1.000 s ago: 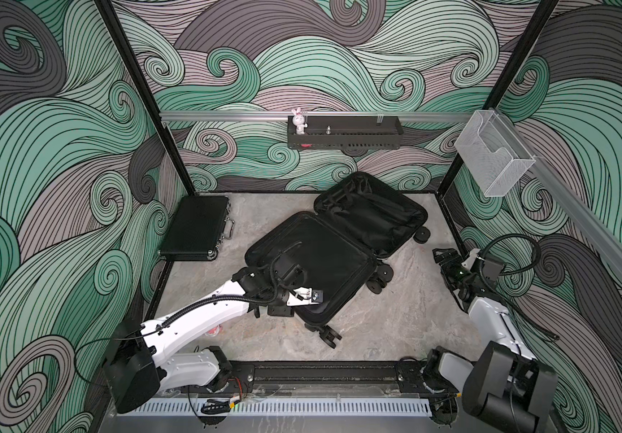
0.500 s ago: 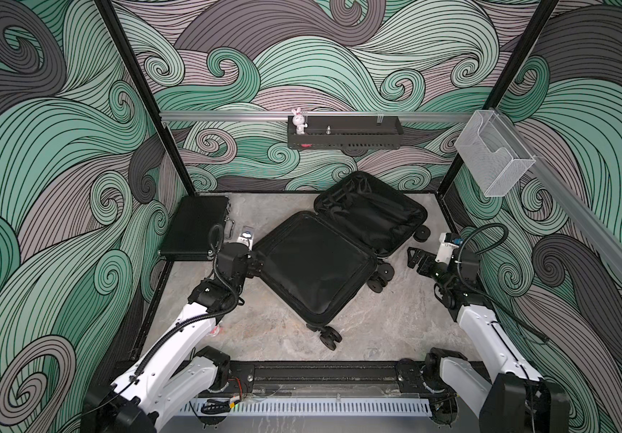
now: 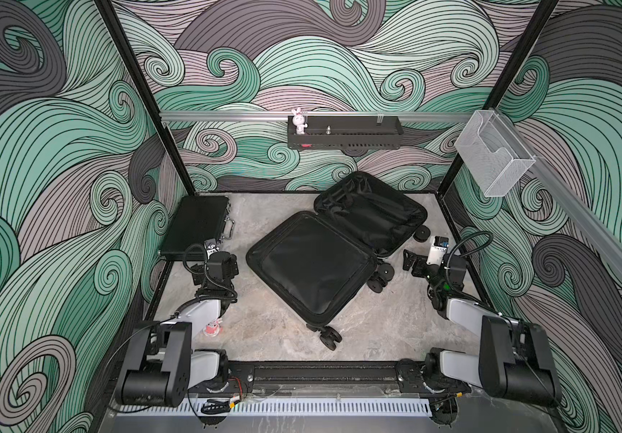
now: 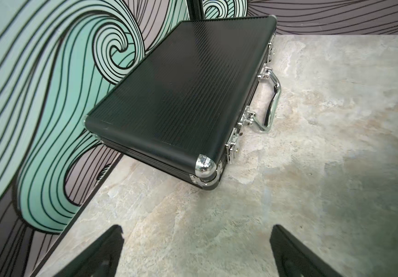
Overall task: Open the suitcase zippers
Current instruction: Reset both arms
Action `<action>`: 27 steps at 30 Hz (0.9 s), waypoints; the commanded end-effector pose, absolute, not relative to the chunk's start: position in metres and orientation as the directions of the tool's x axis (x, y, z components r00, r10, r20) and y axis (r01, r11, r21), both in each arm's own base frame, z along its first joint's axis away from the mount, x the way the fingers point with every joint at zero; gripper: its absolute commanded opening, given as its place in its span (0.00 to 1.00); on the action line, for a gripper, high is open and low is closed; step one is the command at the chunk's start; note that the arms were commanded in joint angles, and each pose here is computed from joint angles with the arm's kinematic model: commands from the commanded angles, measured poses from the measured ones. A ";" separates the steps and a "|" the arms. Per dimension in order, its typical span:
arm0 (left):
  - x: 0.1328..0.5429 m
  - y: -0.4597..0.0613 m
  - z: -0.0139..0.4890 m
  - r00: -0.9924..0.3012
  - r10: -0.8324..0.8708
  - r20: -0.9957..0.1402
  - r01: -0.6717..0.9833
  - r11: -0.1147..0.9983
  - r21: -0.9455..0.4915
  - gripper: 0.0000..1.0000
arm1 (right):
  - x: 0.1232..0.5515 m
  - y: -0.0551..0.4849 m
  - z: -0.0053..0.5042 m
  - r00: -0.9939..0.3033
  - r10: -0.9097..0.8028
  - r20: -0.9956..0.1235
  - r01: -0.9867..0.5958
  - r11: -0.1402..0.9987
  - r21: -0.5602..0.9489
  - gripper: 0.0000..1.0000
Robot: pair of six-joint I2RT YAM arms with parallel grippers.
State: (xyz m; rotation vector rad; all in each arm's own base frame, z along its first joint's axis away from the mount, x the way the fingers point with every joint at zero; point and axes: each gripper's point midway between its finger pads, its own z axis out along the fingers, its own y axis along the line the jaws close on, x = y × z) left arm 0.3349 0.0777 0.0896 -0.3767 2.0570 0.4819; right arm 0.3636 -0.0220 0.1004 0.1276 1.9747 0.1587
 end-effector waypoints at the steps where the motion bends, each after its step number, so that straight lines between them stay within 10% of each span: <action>1: 0.372 0.062 0.118 -0.358 -0.086 -0.930 -0.375 0.925 0.059 0.99 | 0.383 -0.023 0.123 -0.282 0.138 -0.949 -0.005 0.989 0.146 1.00; 27: 0.388 0.064 0.088 -0.406 -0.116 -0.906 -0.367 0.929 0.046 0.98 | 0.401 0.007 0.091 -0.368 -0.030 -0.930 -0.043 0.999 -0.015 1.00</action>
